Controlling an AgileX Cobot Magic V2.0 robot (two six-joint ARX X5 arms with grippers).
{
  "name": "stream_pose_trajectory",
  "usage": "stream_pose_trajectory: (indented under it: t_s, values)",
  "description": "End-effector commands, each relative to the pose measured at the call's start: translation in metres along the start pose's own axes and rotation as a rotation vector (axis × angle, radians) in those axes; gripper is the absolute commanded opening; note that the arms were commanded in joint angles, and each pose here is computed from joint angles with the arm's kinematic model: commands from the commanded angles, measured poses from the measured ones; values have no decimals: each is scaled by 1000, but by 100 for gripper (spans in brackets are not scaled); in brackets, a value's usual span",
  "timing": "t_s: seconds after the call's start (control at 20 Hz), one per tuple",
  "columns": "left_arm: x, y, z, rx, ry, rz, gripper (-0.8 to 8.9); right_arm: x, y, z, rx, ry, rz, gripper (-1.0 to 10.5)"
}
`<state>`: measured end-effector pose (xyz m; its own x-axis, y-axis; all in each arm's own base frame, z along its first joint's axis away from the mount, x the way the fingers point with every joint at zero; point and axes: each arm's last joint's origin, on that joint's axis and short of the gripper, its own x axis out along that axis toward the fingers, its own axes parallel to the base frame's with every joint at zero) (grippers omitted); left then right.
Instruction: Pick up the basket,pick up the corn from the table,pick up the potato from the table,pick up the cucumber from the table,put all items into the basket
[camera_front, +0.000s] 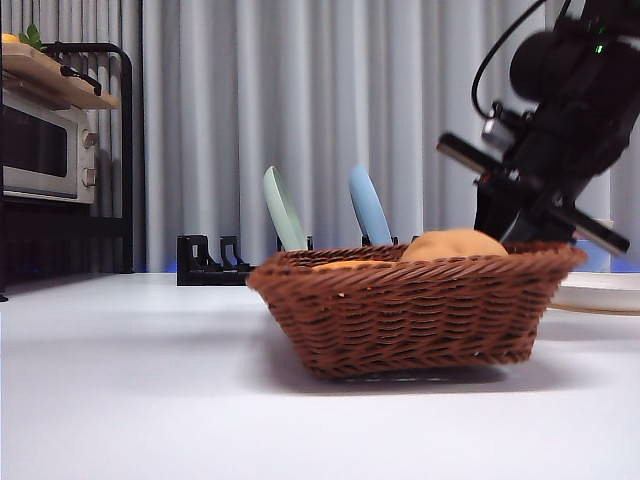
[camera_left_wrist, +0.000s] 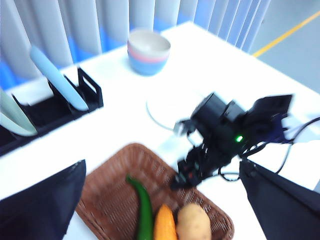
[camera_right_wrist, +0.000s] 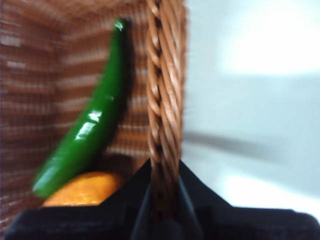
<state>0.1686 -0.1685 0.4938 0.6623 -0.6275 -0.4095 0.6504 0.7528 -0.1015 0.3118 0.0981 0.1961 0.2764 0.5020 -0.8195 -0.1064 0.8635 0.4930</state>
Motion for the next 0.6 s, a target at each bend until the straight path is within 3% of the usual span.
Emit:
stream_pose_trajectory:
  t_s: [0.05, 0.2, 0.3, 0.45, 0.5, 0.55, 0.6]
  values:
    - [-8, 1, 0, 26, -23, 39, 597, 3, -1, 0, -27, 19, 3, -8]
    - [-12, 4, 1, 46, -33, 89, 597, 1, 0, 0, -24, 12, -6, 268]
    - [-12, 4, 0, 49, -29, 91, 597, -6, -1, 1, -20, -21, -59, 442]
    - [-12, 4, 0, 71, -28, 106, 591, -22, 4, 2, -36, -75, -52, 441]
    - [-12, 5, 0, 92, -26, 117, 517, -33, 6, 3, -44, -111, -44, 441]
    - [-12, 6, 0, 118, -20, 142, 366, -43, 9, 3, -55, -146, -38, 435]
    - [-12, 7, -2, 159, -1, 196, 117, -57, 13, 2, -84, -193, -27, 395]
